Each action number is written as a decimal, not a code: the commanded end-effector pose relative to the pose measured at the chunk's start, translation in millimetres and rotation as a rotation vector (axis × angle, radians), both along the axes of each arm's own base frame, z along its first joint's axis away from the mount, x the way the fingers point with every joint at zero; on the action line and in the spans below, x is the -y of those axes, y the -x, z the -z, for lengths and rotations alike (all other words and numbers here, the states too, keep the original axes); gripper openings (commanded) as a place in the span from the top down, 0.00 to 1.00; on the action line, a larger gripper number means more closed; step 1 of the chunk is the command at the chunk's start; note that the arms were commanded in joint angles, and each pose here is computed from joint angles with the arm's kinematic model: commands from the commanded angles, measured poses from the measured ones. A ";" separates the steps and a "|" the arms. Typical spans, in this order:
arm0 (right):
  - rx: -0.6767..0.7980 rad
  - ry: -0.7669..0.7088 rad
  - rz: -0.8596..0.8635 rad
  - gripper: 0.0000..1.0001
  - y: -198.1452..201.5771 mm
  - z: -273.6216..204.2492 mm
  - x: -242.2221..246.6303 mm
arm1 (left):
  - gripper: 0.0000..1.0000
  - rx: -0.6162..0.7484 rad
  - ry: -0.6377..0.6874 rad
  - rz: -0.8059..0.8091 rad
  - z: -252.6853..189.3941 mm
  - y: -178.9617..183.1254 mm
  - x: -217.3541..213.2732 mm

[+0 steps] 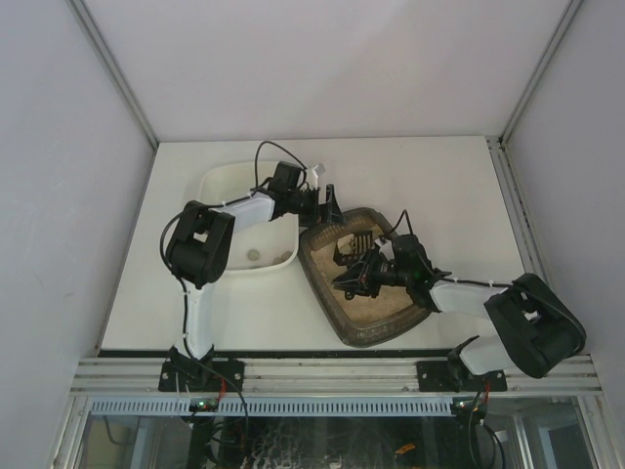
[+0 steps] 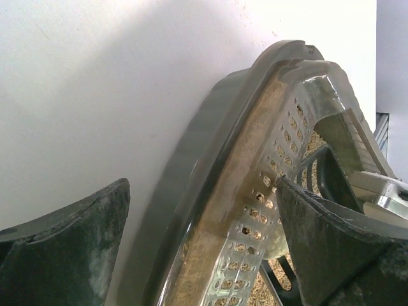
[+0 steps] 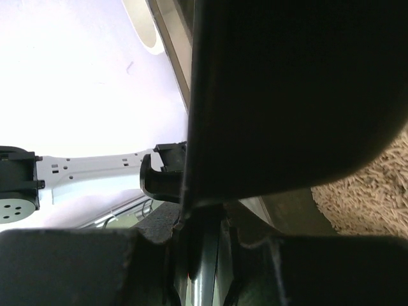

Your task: Clean the litter box

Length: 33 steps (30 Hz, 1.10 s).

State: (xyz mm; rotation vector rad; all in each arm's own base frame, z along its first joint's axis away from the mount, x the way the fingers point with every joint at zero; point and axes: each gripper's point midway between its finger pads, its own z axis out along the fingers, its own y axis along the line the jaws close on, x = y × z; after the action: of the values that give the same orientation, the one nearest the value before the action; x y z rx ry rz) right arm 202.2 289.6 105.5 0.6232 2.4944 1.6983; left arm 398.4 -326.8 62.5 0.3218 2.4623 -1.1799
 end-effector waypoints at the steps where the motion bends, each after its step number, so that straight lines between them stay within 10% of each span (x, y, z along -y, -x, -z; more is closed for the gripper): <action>1: 0.131 -0.009 -0.042 1.00 4.6 -16.3 4.4 | 0.00 0.031 0.045 0.012 -23.3 3.1 1.4; 22: 0.036 0.034 -0.055 1.00 51.4 -7.1 30.7 | 0.00 0.023 -0.028 0.042 -22.2 9.7 -10.0; 33: 0.233 -0.030 -0.031 1.00 58.1 -20.4 46.1 | 0.00 0.113 -0.103 0.175 -56.1 30.1 -28.6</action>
State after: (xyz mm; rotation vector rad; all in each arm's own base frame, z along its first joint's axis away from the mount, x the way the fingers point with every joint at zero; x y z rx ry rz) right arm 144.3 246.6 113.9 0.4844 2.4521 1.6626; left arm 371.0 -309.3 61.4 0.4272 2.5643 -1.1177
